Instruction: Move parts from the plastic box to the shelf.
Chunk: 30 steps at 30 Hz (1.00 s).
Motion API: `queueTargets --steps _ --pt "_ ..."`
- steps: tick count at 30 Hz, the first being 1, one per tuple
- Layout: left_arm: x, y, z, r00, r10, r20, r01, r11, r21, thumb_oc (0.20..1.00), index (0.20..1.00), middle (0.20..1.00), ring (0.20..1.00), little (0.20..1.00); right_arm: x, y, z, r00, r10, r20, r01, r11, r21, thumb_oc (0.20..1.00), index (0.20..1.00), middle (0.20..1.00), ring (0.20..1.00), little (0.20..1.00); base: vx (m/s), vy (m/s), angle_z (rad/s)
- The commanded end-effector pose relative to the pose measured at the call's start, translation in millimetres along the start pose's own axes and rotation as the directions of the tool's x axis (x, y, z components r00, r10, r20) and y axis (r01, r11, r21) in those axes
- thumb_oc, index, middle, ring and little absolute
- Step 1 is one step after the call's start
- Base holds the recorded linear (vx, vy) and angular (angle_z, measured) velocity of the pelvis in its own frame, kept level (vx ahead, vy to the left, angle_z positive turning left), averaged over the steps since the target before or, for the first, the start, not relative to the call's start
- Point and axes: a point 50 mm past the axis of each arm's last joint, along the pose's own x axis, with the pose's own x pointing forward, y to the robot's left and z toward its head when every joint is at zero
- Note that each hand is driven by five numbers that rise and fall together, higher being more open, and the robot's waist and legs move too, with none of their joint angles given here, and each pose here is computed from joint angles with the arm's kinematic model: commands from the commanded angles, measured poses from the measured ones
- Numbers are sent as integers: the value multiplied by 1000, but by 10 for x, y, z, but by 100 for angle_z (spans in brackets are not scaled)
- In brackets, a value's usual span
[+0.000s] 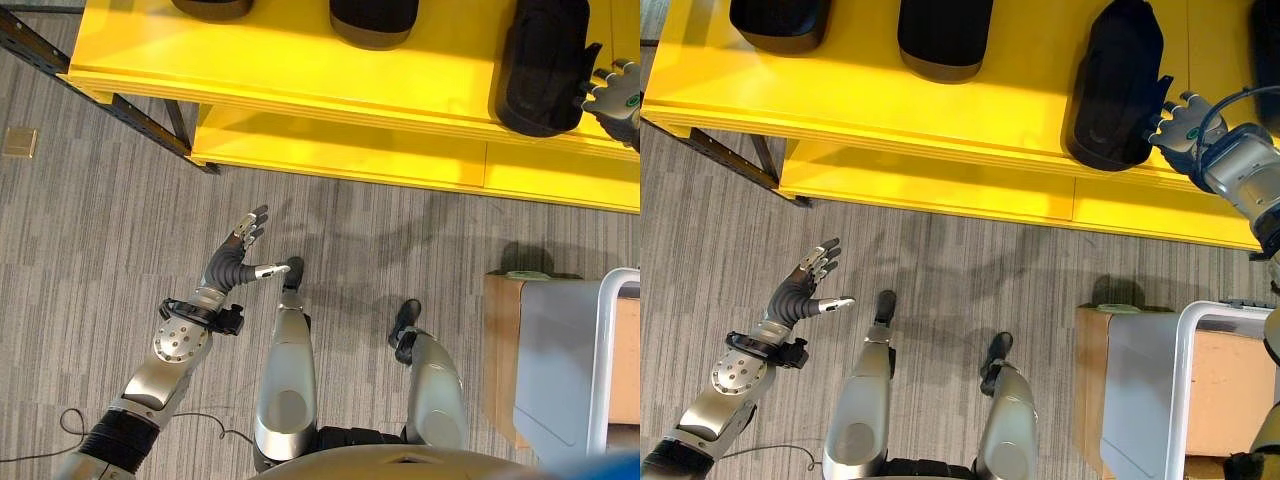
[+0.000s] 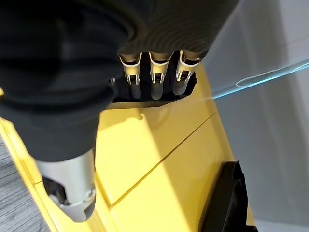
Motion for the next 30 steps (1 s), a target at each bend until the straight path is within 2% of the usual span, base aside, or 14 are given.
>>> queueTargets --steps 1,30 --pt "-42 44 261 991 -17 132 12 999 38 1000 1000 1000 1000 1000 -153 98 -375 989 31 -142 -36 999 -34 1000 1000 1000 1000 1000 0 0 0" --pt "-60 67 229 992 4 124 -7 1000 22 1000 1000 1000 1000 1000 -265 292 -512 973 87 -215 -94 995 -24 1000 1000 1000 1000 1000 0 0 0"
